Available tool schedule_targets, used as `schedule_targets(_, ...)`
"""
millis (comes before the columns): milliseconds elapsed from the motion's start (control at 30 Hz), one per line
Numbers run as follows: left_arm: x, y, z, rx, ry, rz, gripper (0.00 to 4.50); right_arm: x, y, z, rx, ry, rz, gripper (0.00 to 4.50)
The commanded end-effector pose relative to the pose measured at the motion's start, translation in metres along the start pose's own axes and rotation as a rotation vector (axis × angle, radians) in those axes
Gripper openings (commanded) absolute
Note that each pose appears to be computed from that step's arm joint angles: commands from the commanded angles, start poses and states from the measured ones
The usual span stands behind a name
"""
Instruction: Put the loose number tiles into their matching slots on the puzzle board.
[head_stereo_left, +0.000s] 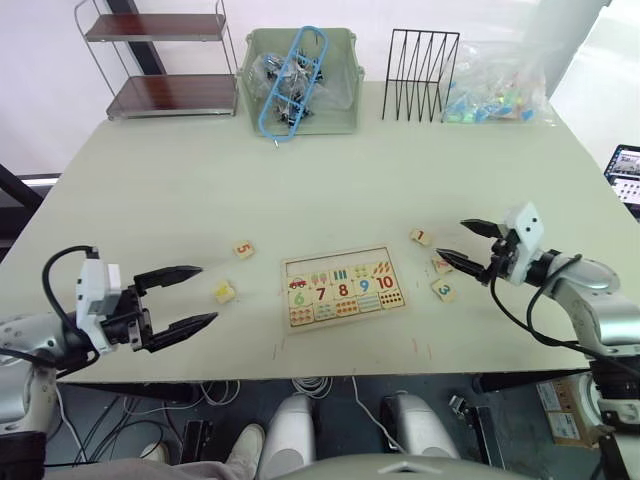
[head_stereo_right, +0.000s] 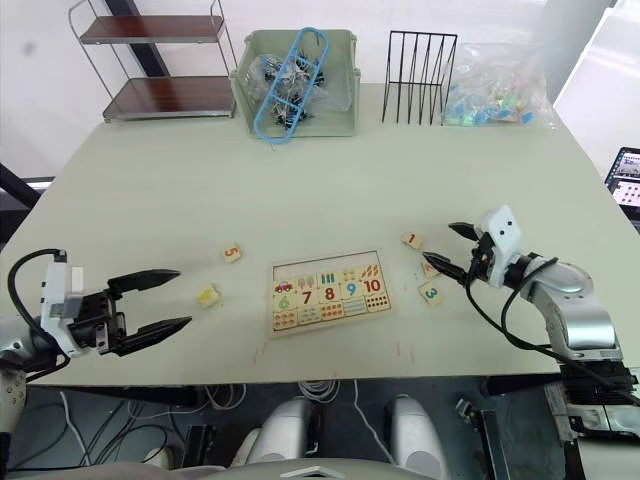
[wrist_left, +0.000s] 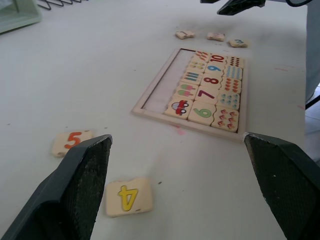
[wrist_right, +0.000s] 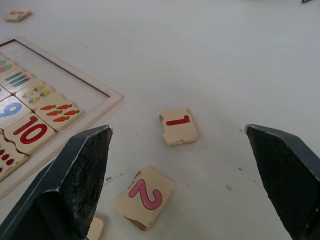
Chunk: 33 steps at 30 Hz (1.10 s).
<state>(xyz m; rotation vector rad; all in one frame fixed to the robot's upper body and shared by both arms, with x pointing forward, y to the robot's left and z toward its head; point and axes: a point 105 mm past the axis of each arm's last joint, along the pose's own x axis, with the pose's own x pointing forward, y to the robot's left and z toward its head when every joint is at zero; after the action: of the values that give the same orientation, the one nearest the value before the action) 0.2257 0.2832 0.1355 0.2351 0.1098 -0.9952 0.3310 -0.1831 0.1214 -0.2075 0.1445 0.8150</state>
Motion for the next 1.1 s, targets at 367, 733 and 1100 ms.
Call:
schedule_targets(367,-0.019,0.009,0.021,0.079,-0.097,-0.024,4.5,0.029,-0.001,0.013,-0.062,0.122,0.02,4.45)
schedule_targets(733,-0.018,0.008,0.014,0.059,-0.112,-0.016,4.5,0.049,-0.004,0.007,-0.062,0.171,0.032,4.45)
schedule_targets(1100,-0.015,0.007,0.013,0.07,-0.12,-0.022,4.5,0.055,-0.005,-0.006,-0.077,0.168,0.04,4.06)
